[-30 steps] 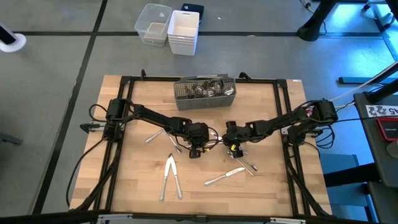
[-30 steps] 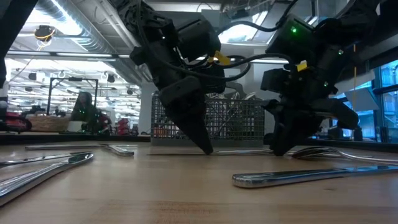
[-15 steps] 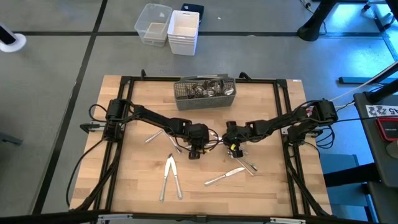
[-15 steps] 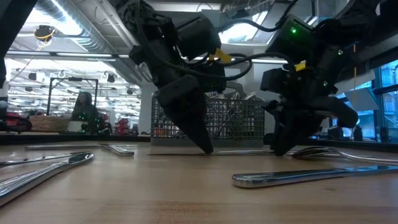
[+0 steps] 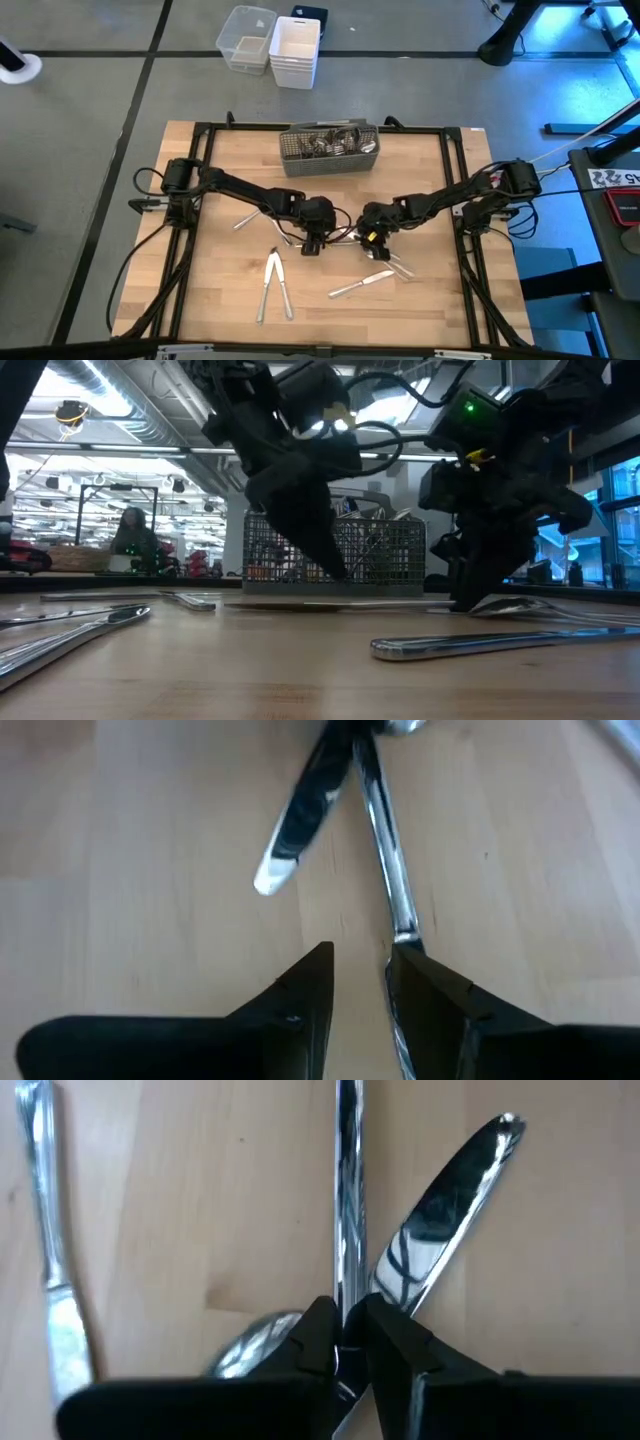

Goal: Sort silverware
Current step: Put the silver table knife into the gray silverware organizer

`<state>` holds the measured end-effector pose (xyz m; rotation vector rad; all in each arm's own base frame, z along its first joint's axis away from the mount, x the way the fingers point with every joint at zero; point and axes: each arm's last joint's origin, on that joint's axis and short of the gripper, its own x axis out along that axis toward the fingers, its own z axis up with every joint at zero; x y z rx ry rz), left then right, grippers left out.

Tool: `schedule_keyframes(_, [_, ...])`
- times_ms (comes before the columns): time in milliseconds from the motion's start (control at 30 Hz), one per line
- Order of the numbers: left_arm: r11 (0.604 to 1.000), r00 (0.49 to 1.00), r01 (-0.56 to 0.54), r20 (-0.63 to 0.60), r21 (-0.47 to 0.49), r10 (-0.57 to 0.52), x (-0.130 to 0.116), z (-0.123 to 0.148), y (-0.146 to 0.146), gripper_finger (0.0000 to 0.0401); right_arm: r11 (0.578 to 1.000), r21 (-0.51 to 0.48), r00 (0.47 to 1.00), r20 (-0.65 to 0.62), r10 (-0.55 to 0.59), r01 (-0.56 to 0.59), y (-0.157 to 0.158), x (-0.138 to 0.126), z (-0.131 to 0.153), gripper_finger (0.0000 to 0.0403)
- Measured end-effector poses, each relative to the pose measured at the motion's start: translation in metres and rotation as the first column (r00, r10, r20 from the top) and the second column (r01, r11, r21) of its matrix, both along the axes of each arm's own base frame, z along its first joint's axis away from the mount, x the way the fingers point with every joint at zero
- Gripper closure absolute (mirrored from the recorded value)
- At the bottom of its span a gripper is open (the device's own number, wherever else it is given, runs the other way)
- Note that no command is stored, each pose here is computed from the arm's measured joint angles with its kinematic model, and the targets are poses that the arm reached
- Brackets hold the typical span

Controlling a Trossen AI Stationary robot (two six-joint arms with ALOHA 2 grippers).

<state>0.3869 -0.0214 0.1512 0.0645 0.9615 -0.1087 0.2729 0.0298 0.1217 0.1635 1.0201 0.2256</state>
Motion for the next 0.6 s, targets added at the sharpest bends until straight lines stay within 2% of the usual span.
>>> schedule_keyframes(267, [1.000, 1.000, 0.031, -0.003, 0.000, -0.031, -0.001, 0.000, -0.010, 0.0302, 0.996, 0.044, 0.997, 0.000, -0.071, 0.071, 0.001, 0.009, 0.009, 0.0362])
schedule_keyframes(433, [0.995, 0.996, 0.092, 0.002, 0.027, -0.093, -0.002, 0.000, -0.018, 0.0301, 0.992, 0.073, 0.994, 0.002, -0.105, 0.105, 0.001, 0.012, 0.012, 0.0361])
schedule_keyframes(600, [0.993, 0.996, 0.089, 0.007, 0.074, -0.090, -0.001, -0.002, -0.025, 0.0301, 0.984, 0.114, 0.990, -0.015, -0.137, 0.138, 0.001, 0.012, 0.012, 0.0361])
